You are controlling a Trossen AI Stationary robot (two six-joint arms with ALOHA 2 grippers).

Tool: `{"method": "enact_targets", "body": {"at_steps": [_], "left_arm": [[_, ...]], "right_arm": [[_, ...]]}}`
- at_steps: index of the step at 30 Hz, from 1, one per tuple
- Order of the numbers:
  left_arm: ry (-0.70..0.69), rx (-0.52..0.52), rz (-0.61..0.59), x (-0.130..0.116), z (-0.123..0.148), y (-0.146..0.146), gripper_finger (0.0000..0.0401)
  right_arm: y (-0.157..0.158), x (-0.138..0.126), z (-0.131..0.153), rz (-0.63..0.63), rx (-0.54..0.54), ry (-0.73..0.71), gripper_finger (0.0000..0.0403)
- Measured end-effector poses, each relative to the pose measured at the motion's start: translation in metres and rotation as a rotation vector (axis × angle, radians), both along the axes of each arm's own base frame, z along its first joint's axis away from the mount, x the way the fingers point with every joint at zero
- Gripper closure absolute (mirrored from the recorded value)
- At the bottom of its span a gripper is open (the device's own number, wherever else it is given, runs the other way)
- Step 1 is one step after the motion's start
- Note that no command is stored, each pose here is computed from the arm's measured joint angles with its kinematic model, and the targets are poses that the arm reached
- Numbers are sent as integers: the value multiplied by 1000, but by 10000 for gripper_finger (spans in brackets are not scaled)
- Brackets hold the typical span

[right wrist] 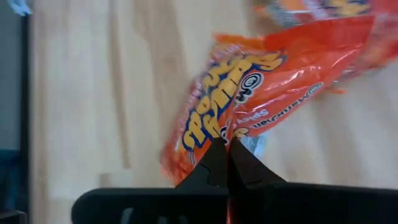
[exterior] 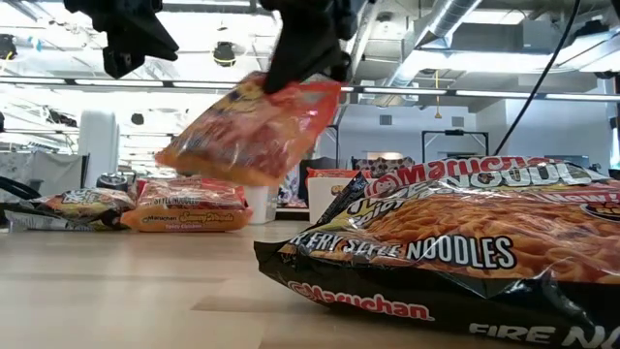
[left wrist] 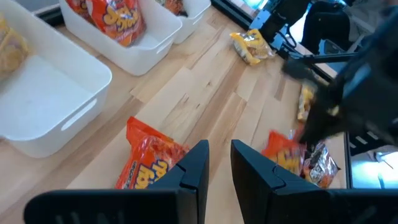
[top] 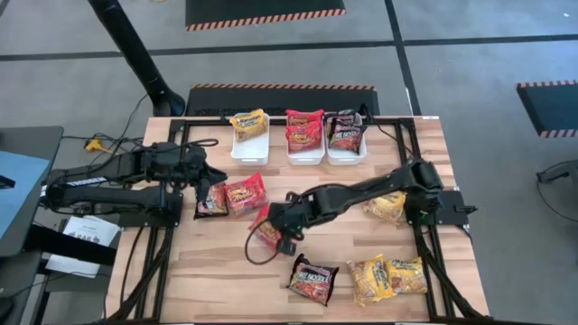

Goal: Sort Maruchan noodles
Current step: Put the orange noodle pack into the middle white bin

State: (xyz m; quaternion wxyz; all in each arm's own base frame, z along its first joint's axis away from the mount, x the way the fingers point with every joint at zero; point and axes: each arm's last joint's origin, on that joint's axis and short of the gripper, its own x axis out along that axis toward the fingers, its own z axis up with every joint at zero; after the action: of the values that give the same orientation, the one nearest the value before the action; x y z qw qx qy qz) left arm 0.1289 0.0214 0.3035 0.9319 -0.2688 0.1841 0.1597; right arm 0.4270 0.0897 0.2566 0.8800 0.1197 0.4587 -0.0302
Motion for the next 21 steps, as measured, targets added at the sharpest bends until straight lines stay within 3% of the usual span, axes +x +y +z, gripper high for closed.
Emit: {"method": "enact_targets", "body": {"at_steps": [9,21], "left_arm": [[44,-9,0,-2,-4,0,338],[55,-28,61,-3,-5,1,272]], "right_arm": [[-49,-29,46,-10,-122,7,400],[-144,-62,81,-28,-308,31,400]]}}
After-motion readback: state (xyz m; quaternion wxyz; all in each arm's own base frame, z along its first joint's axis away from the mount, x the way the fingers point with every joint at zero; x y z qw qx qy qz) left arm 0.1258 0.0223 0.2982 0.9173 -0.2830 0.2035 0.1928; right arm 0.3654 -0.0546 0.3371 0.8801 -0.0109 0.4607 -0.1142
